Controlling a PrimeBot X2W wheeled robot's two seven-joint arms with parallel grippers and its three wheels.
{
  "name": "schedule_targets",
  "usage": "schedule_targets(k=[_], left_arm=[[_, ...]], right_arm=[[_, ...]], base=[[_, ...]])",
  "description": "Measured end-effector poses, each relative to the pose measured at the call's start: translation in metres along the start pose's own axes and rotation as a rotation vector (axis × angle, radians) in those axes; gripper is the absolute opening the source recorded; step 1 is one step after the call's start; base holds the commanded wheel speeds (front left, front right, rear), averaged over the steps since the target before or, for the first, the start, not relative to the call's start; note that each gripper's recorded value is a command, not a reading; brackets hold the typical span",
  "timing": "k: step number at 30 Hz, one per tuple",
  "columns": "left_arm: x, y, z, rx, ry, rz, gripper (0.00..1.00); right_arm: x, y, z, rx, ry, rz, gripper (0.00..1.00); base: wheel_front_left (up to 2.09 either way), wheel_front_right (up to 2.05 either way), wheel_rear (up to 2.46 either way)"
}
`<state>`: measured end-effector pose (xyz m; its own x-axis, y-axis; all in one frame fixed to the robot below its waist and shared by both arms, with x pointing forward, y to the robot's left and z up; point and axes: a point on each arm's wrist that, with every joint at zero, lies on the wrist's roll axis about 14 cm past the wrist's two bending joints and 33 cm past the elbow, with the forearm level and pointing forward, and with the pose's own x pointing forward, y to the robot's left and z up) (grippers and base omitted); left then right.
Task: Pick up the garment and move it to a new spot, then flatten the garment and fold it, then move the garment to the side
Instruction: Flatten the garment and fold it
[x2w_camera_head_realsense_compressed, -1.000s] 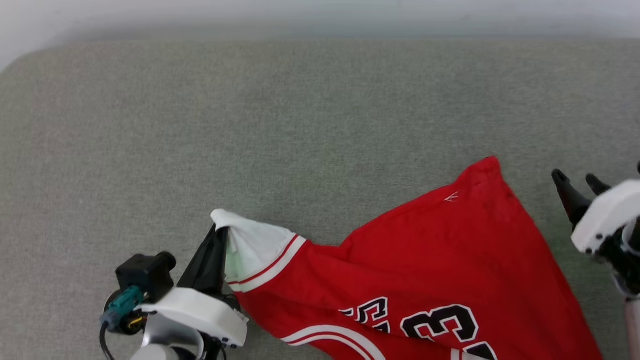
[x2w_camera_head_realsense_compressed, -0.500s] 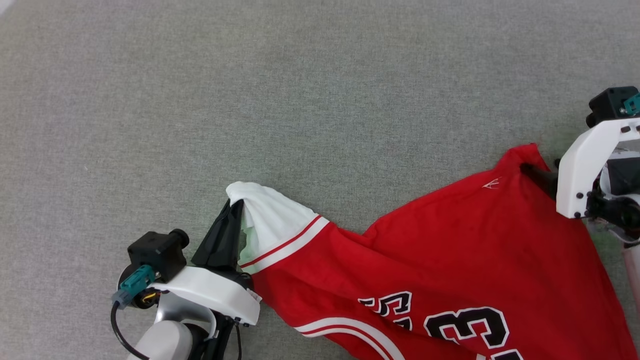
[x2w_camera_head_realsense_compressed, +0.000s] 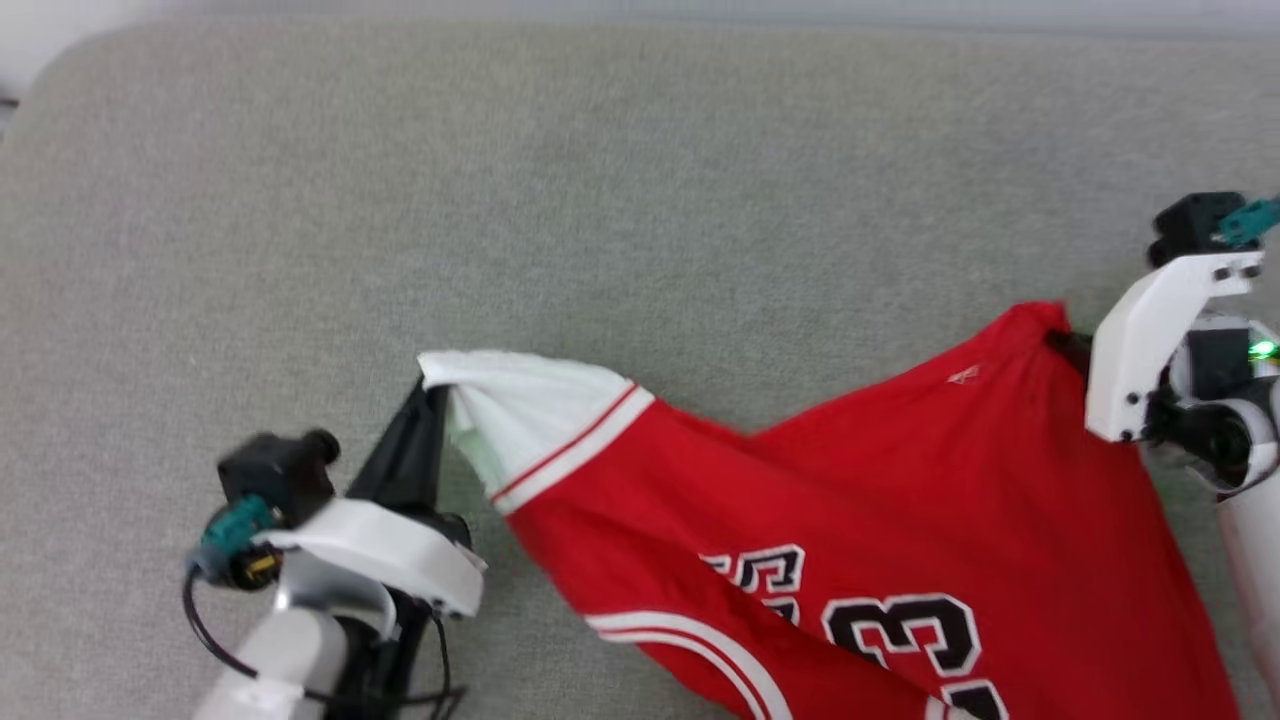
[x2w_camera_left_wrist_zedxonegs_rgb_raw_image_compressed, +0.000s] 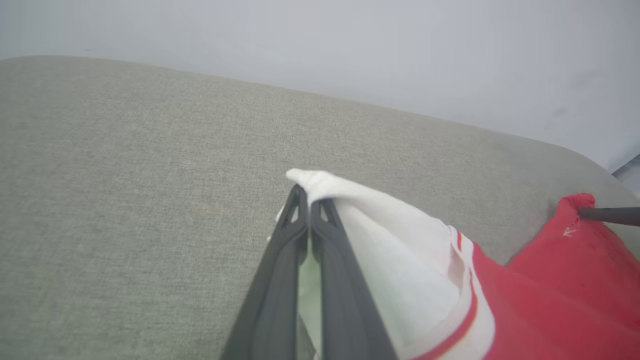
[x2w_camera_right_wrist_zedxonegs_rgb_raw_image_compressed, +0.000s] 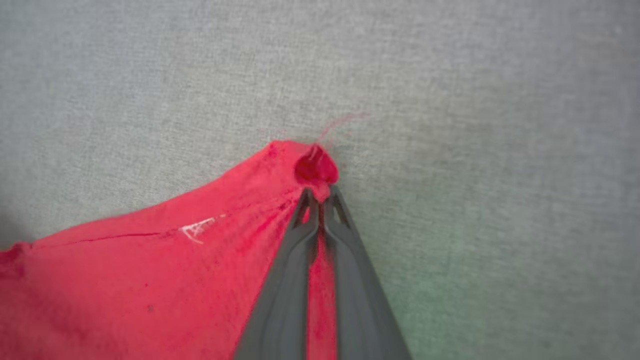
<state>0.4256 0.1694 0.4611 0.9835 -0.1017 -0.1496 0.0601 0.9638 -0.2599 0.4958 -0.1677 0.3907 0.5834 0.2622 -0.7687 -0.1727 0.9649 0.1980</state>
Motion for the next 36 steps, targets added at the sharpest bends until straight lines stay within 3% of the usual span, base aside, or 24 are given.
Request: schedule_targets(k=[12, 13, 14, 24, 31, 36], left_arm=[[0.065, -0.020, 0.126, 0.101, -0.247, -0.117, 0.00], [0.072, -0.021, 0.139, 0.108, -0.273, -0.119, 0.00], [0.089, -0.023, 0.181, 0.144, -0.370, -0.115, 0.00], [0.147, -0.036, 0.307, 0.223, -0.613, -0.108, 0.00], [0.178, -0.036, 0.331, 0.242, -0.657, -0.103, 0.00], [0.212, -0.016, 0.294, 0.247, -0.566, -0.077, 0.00]], right_arm=[[-0.069, -0.029, 0.090, 0.060, -0.378, -0.103, 0.00], [-0.075, -0.031, 0.101, 0.057, -0.414, -0.113, 0.00], [-0.086, -0.033, 0.129, 0.062, -0.483, -0.119, 0.00], [-0.149, -0.035, 0.260, 0.008, -0.883, -0.164, 0.00], [-0.154, -0.039, 0.305, -0.013, -0.995, -0.174, 0.00], [-0.112, -0.044, 0.302, -0.003, -0.949, -0.164, 0.00]], base=[[0.00, 0.00, 0.00], [0.00, 0.00, 0.00], [0.00, 0.00, 0.00], [0.00, 0.00, 0.00], [0.00, 0.00, 0.00], [0.00, 0.00, 0.00]])
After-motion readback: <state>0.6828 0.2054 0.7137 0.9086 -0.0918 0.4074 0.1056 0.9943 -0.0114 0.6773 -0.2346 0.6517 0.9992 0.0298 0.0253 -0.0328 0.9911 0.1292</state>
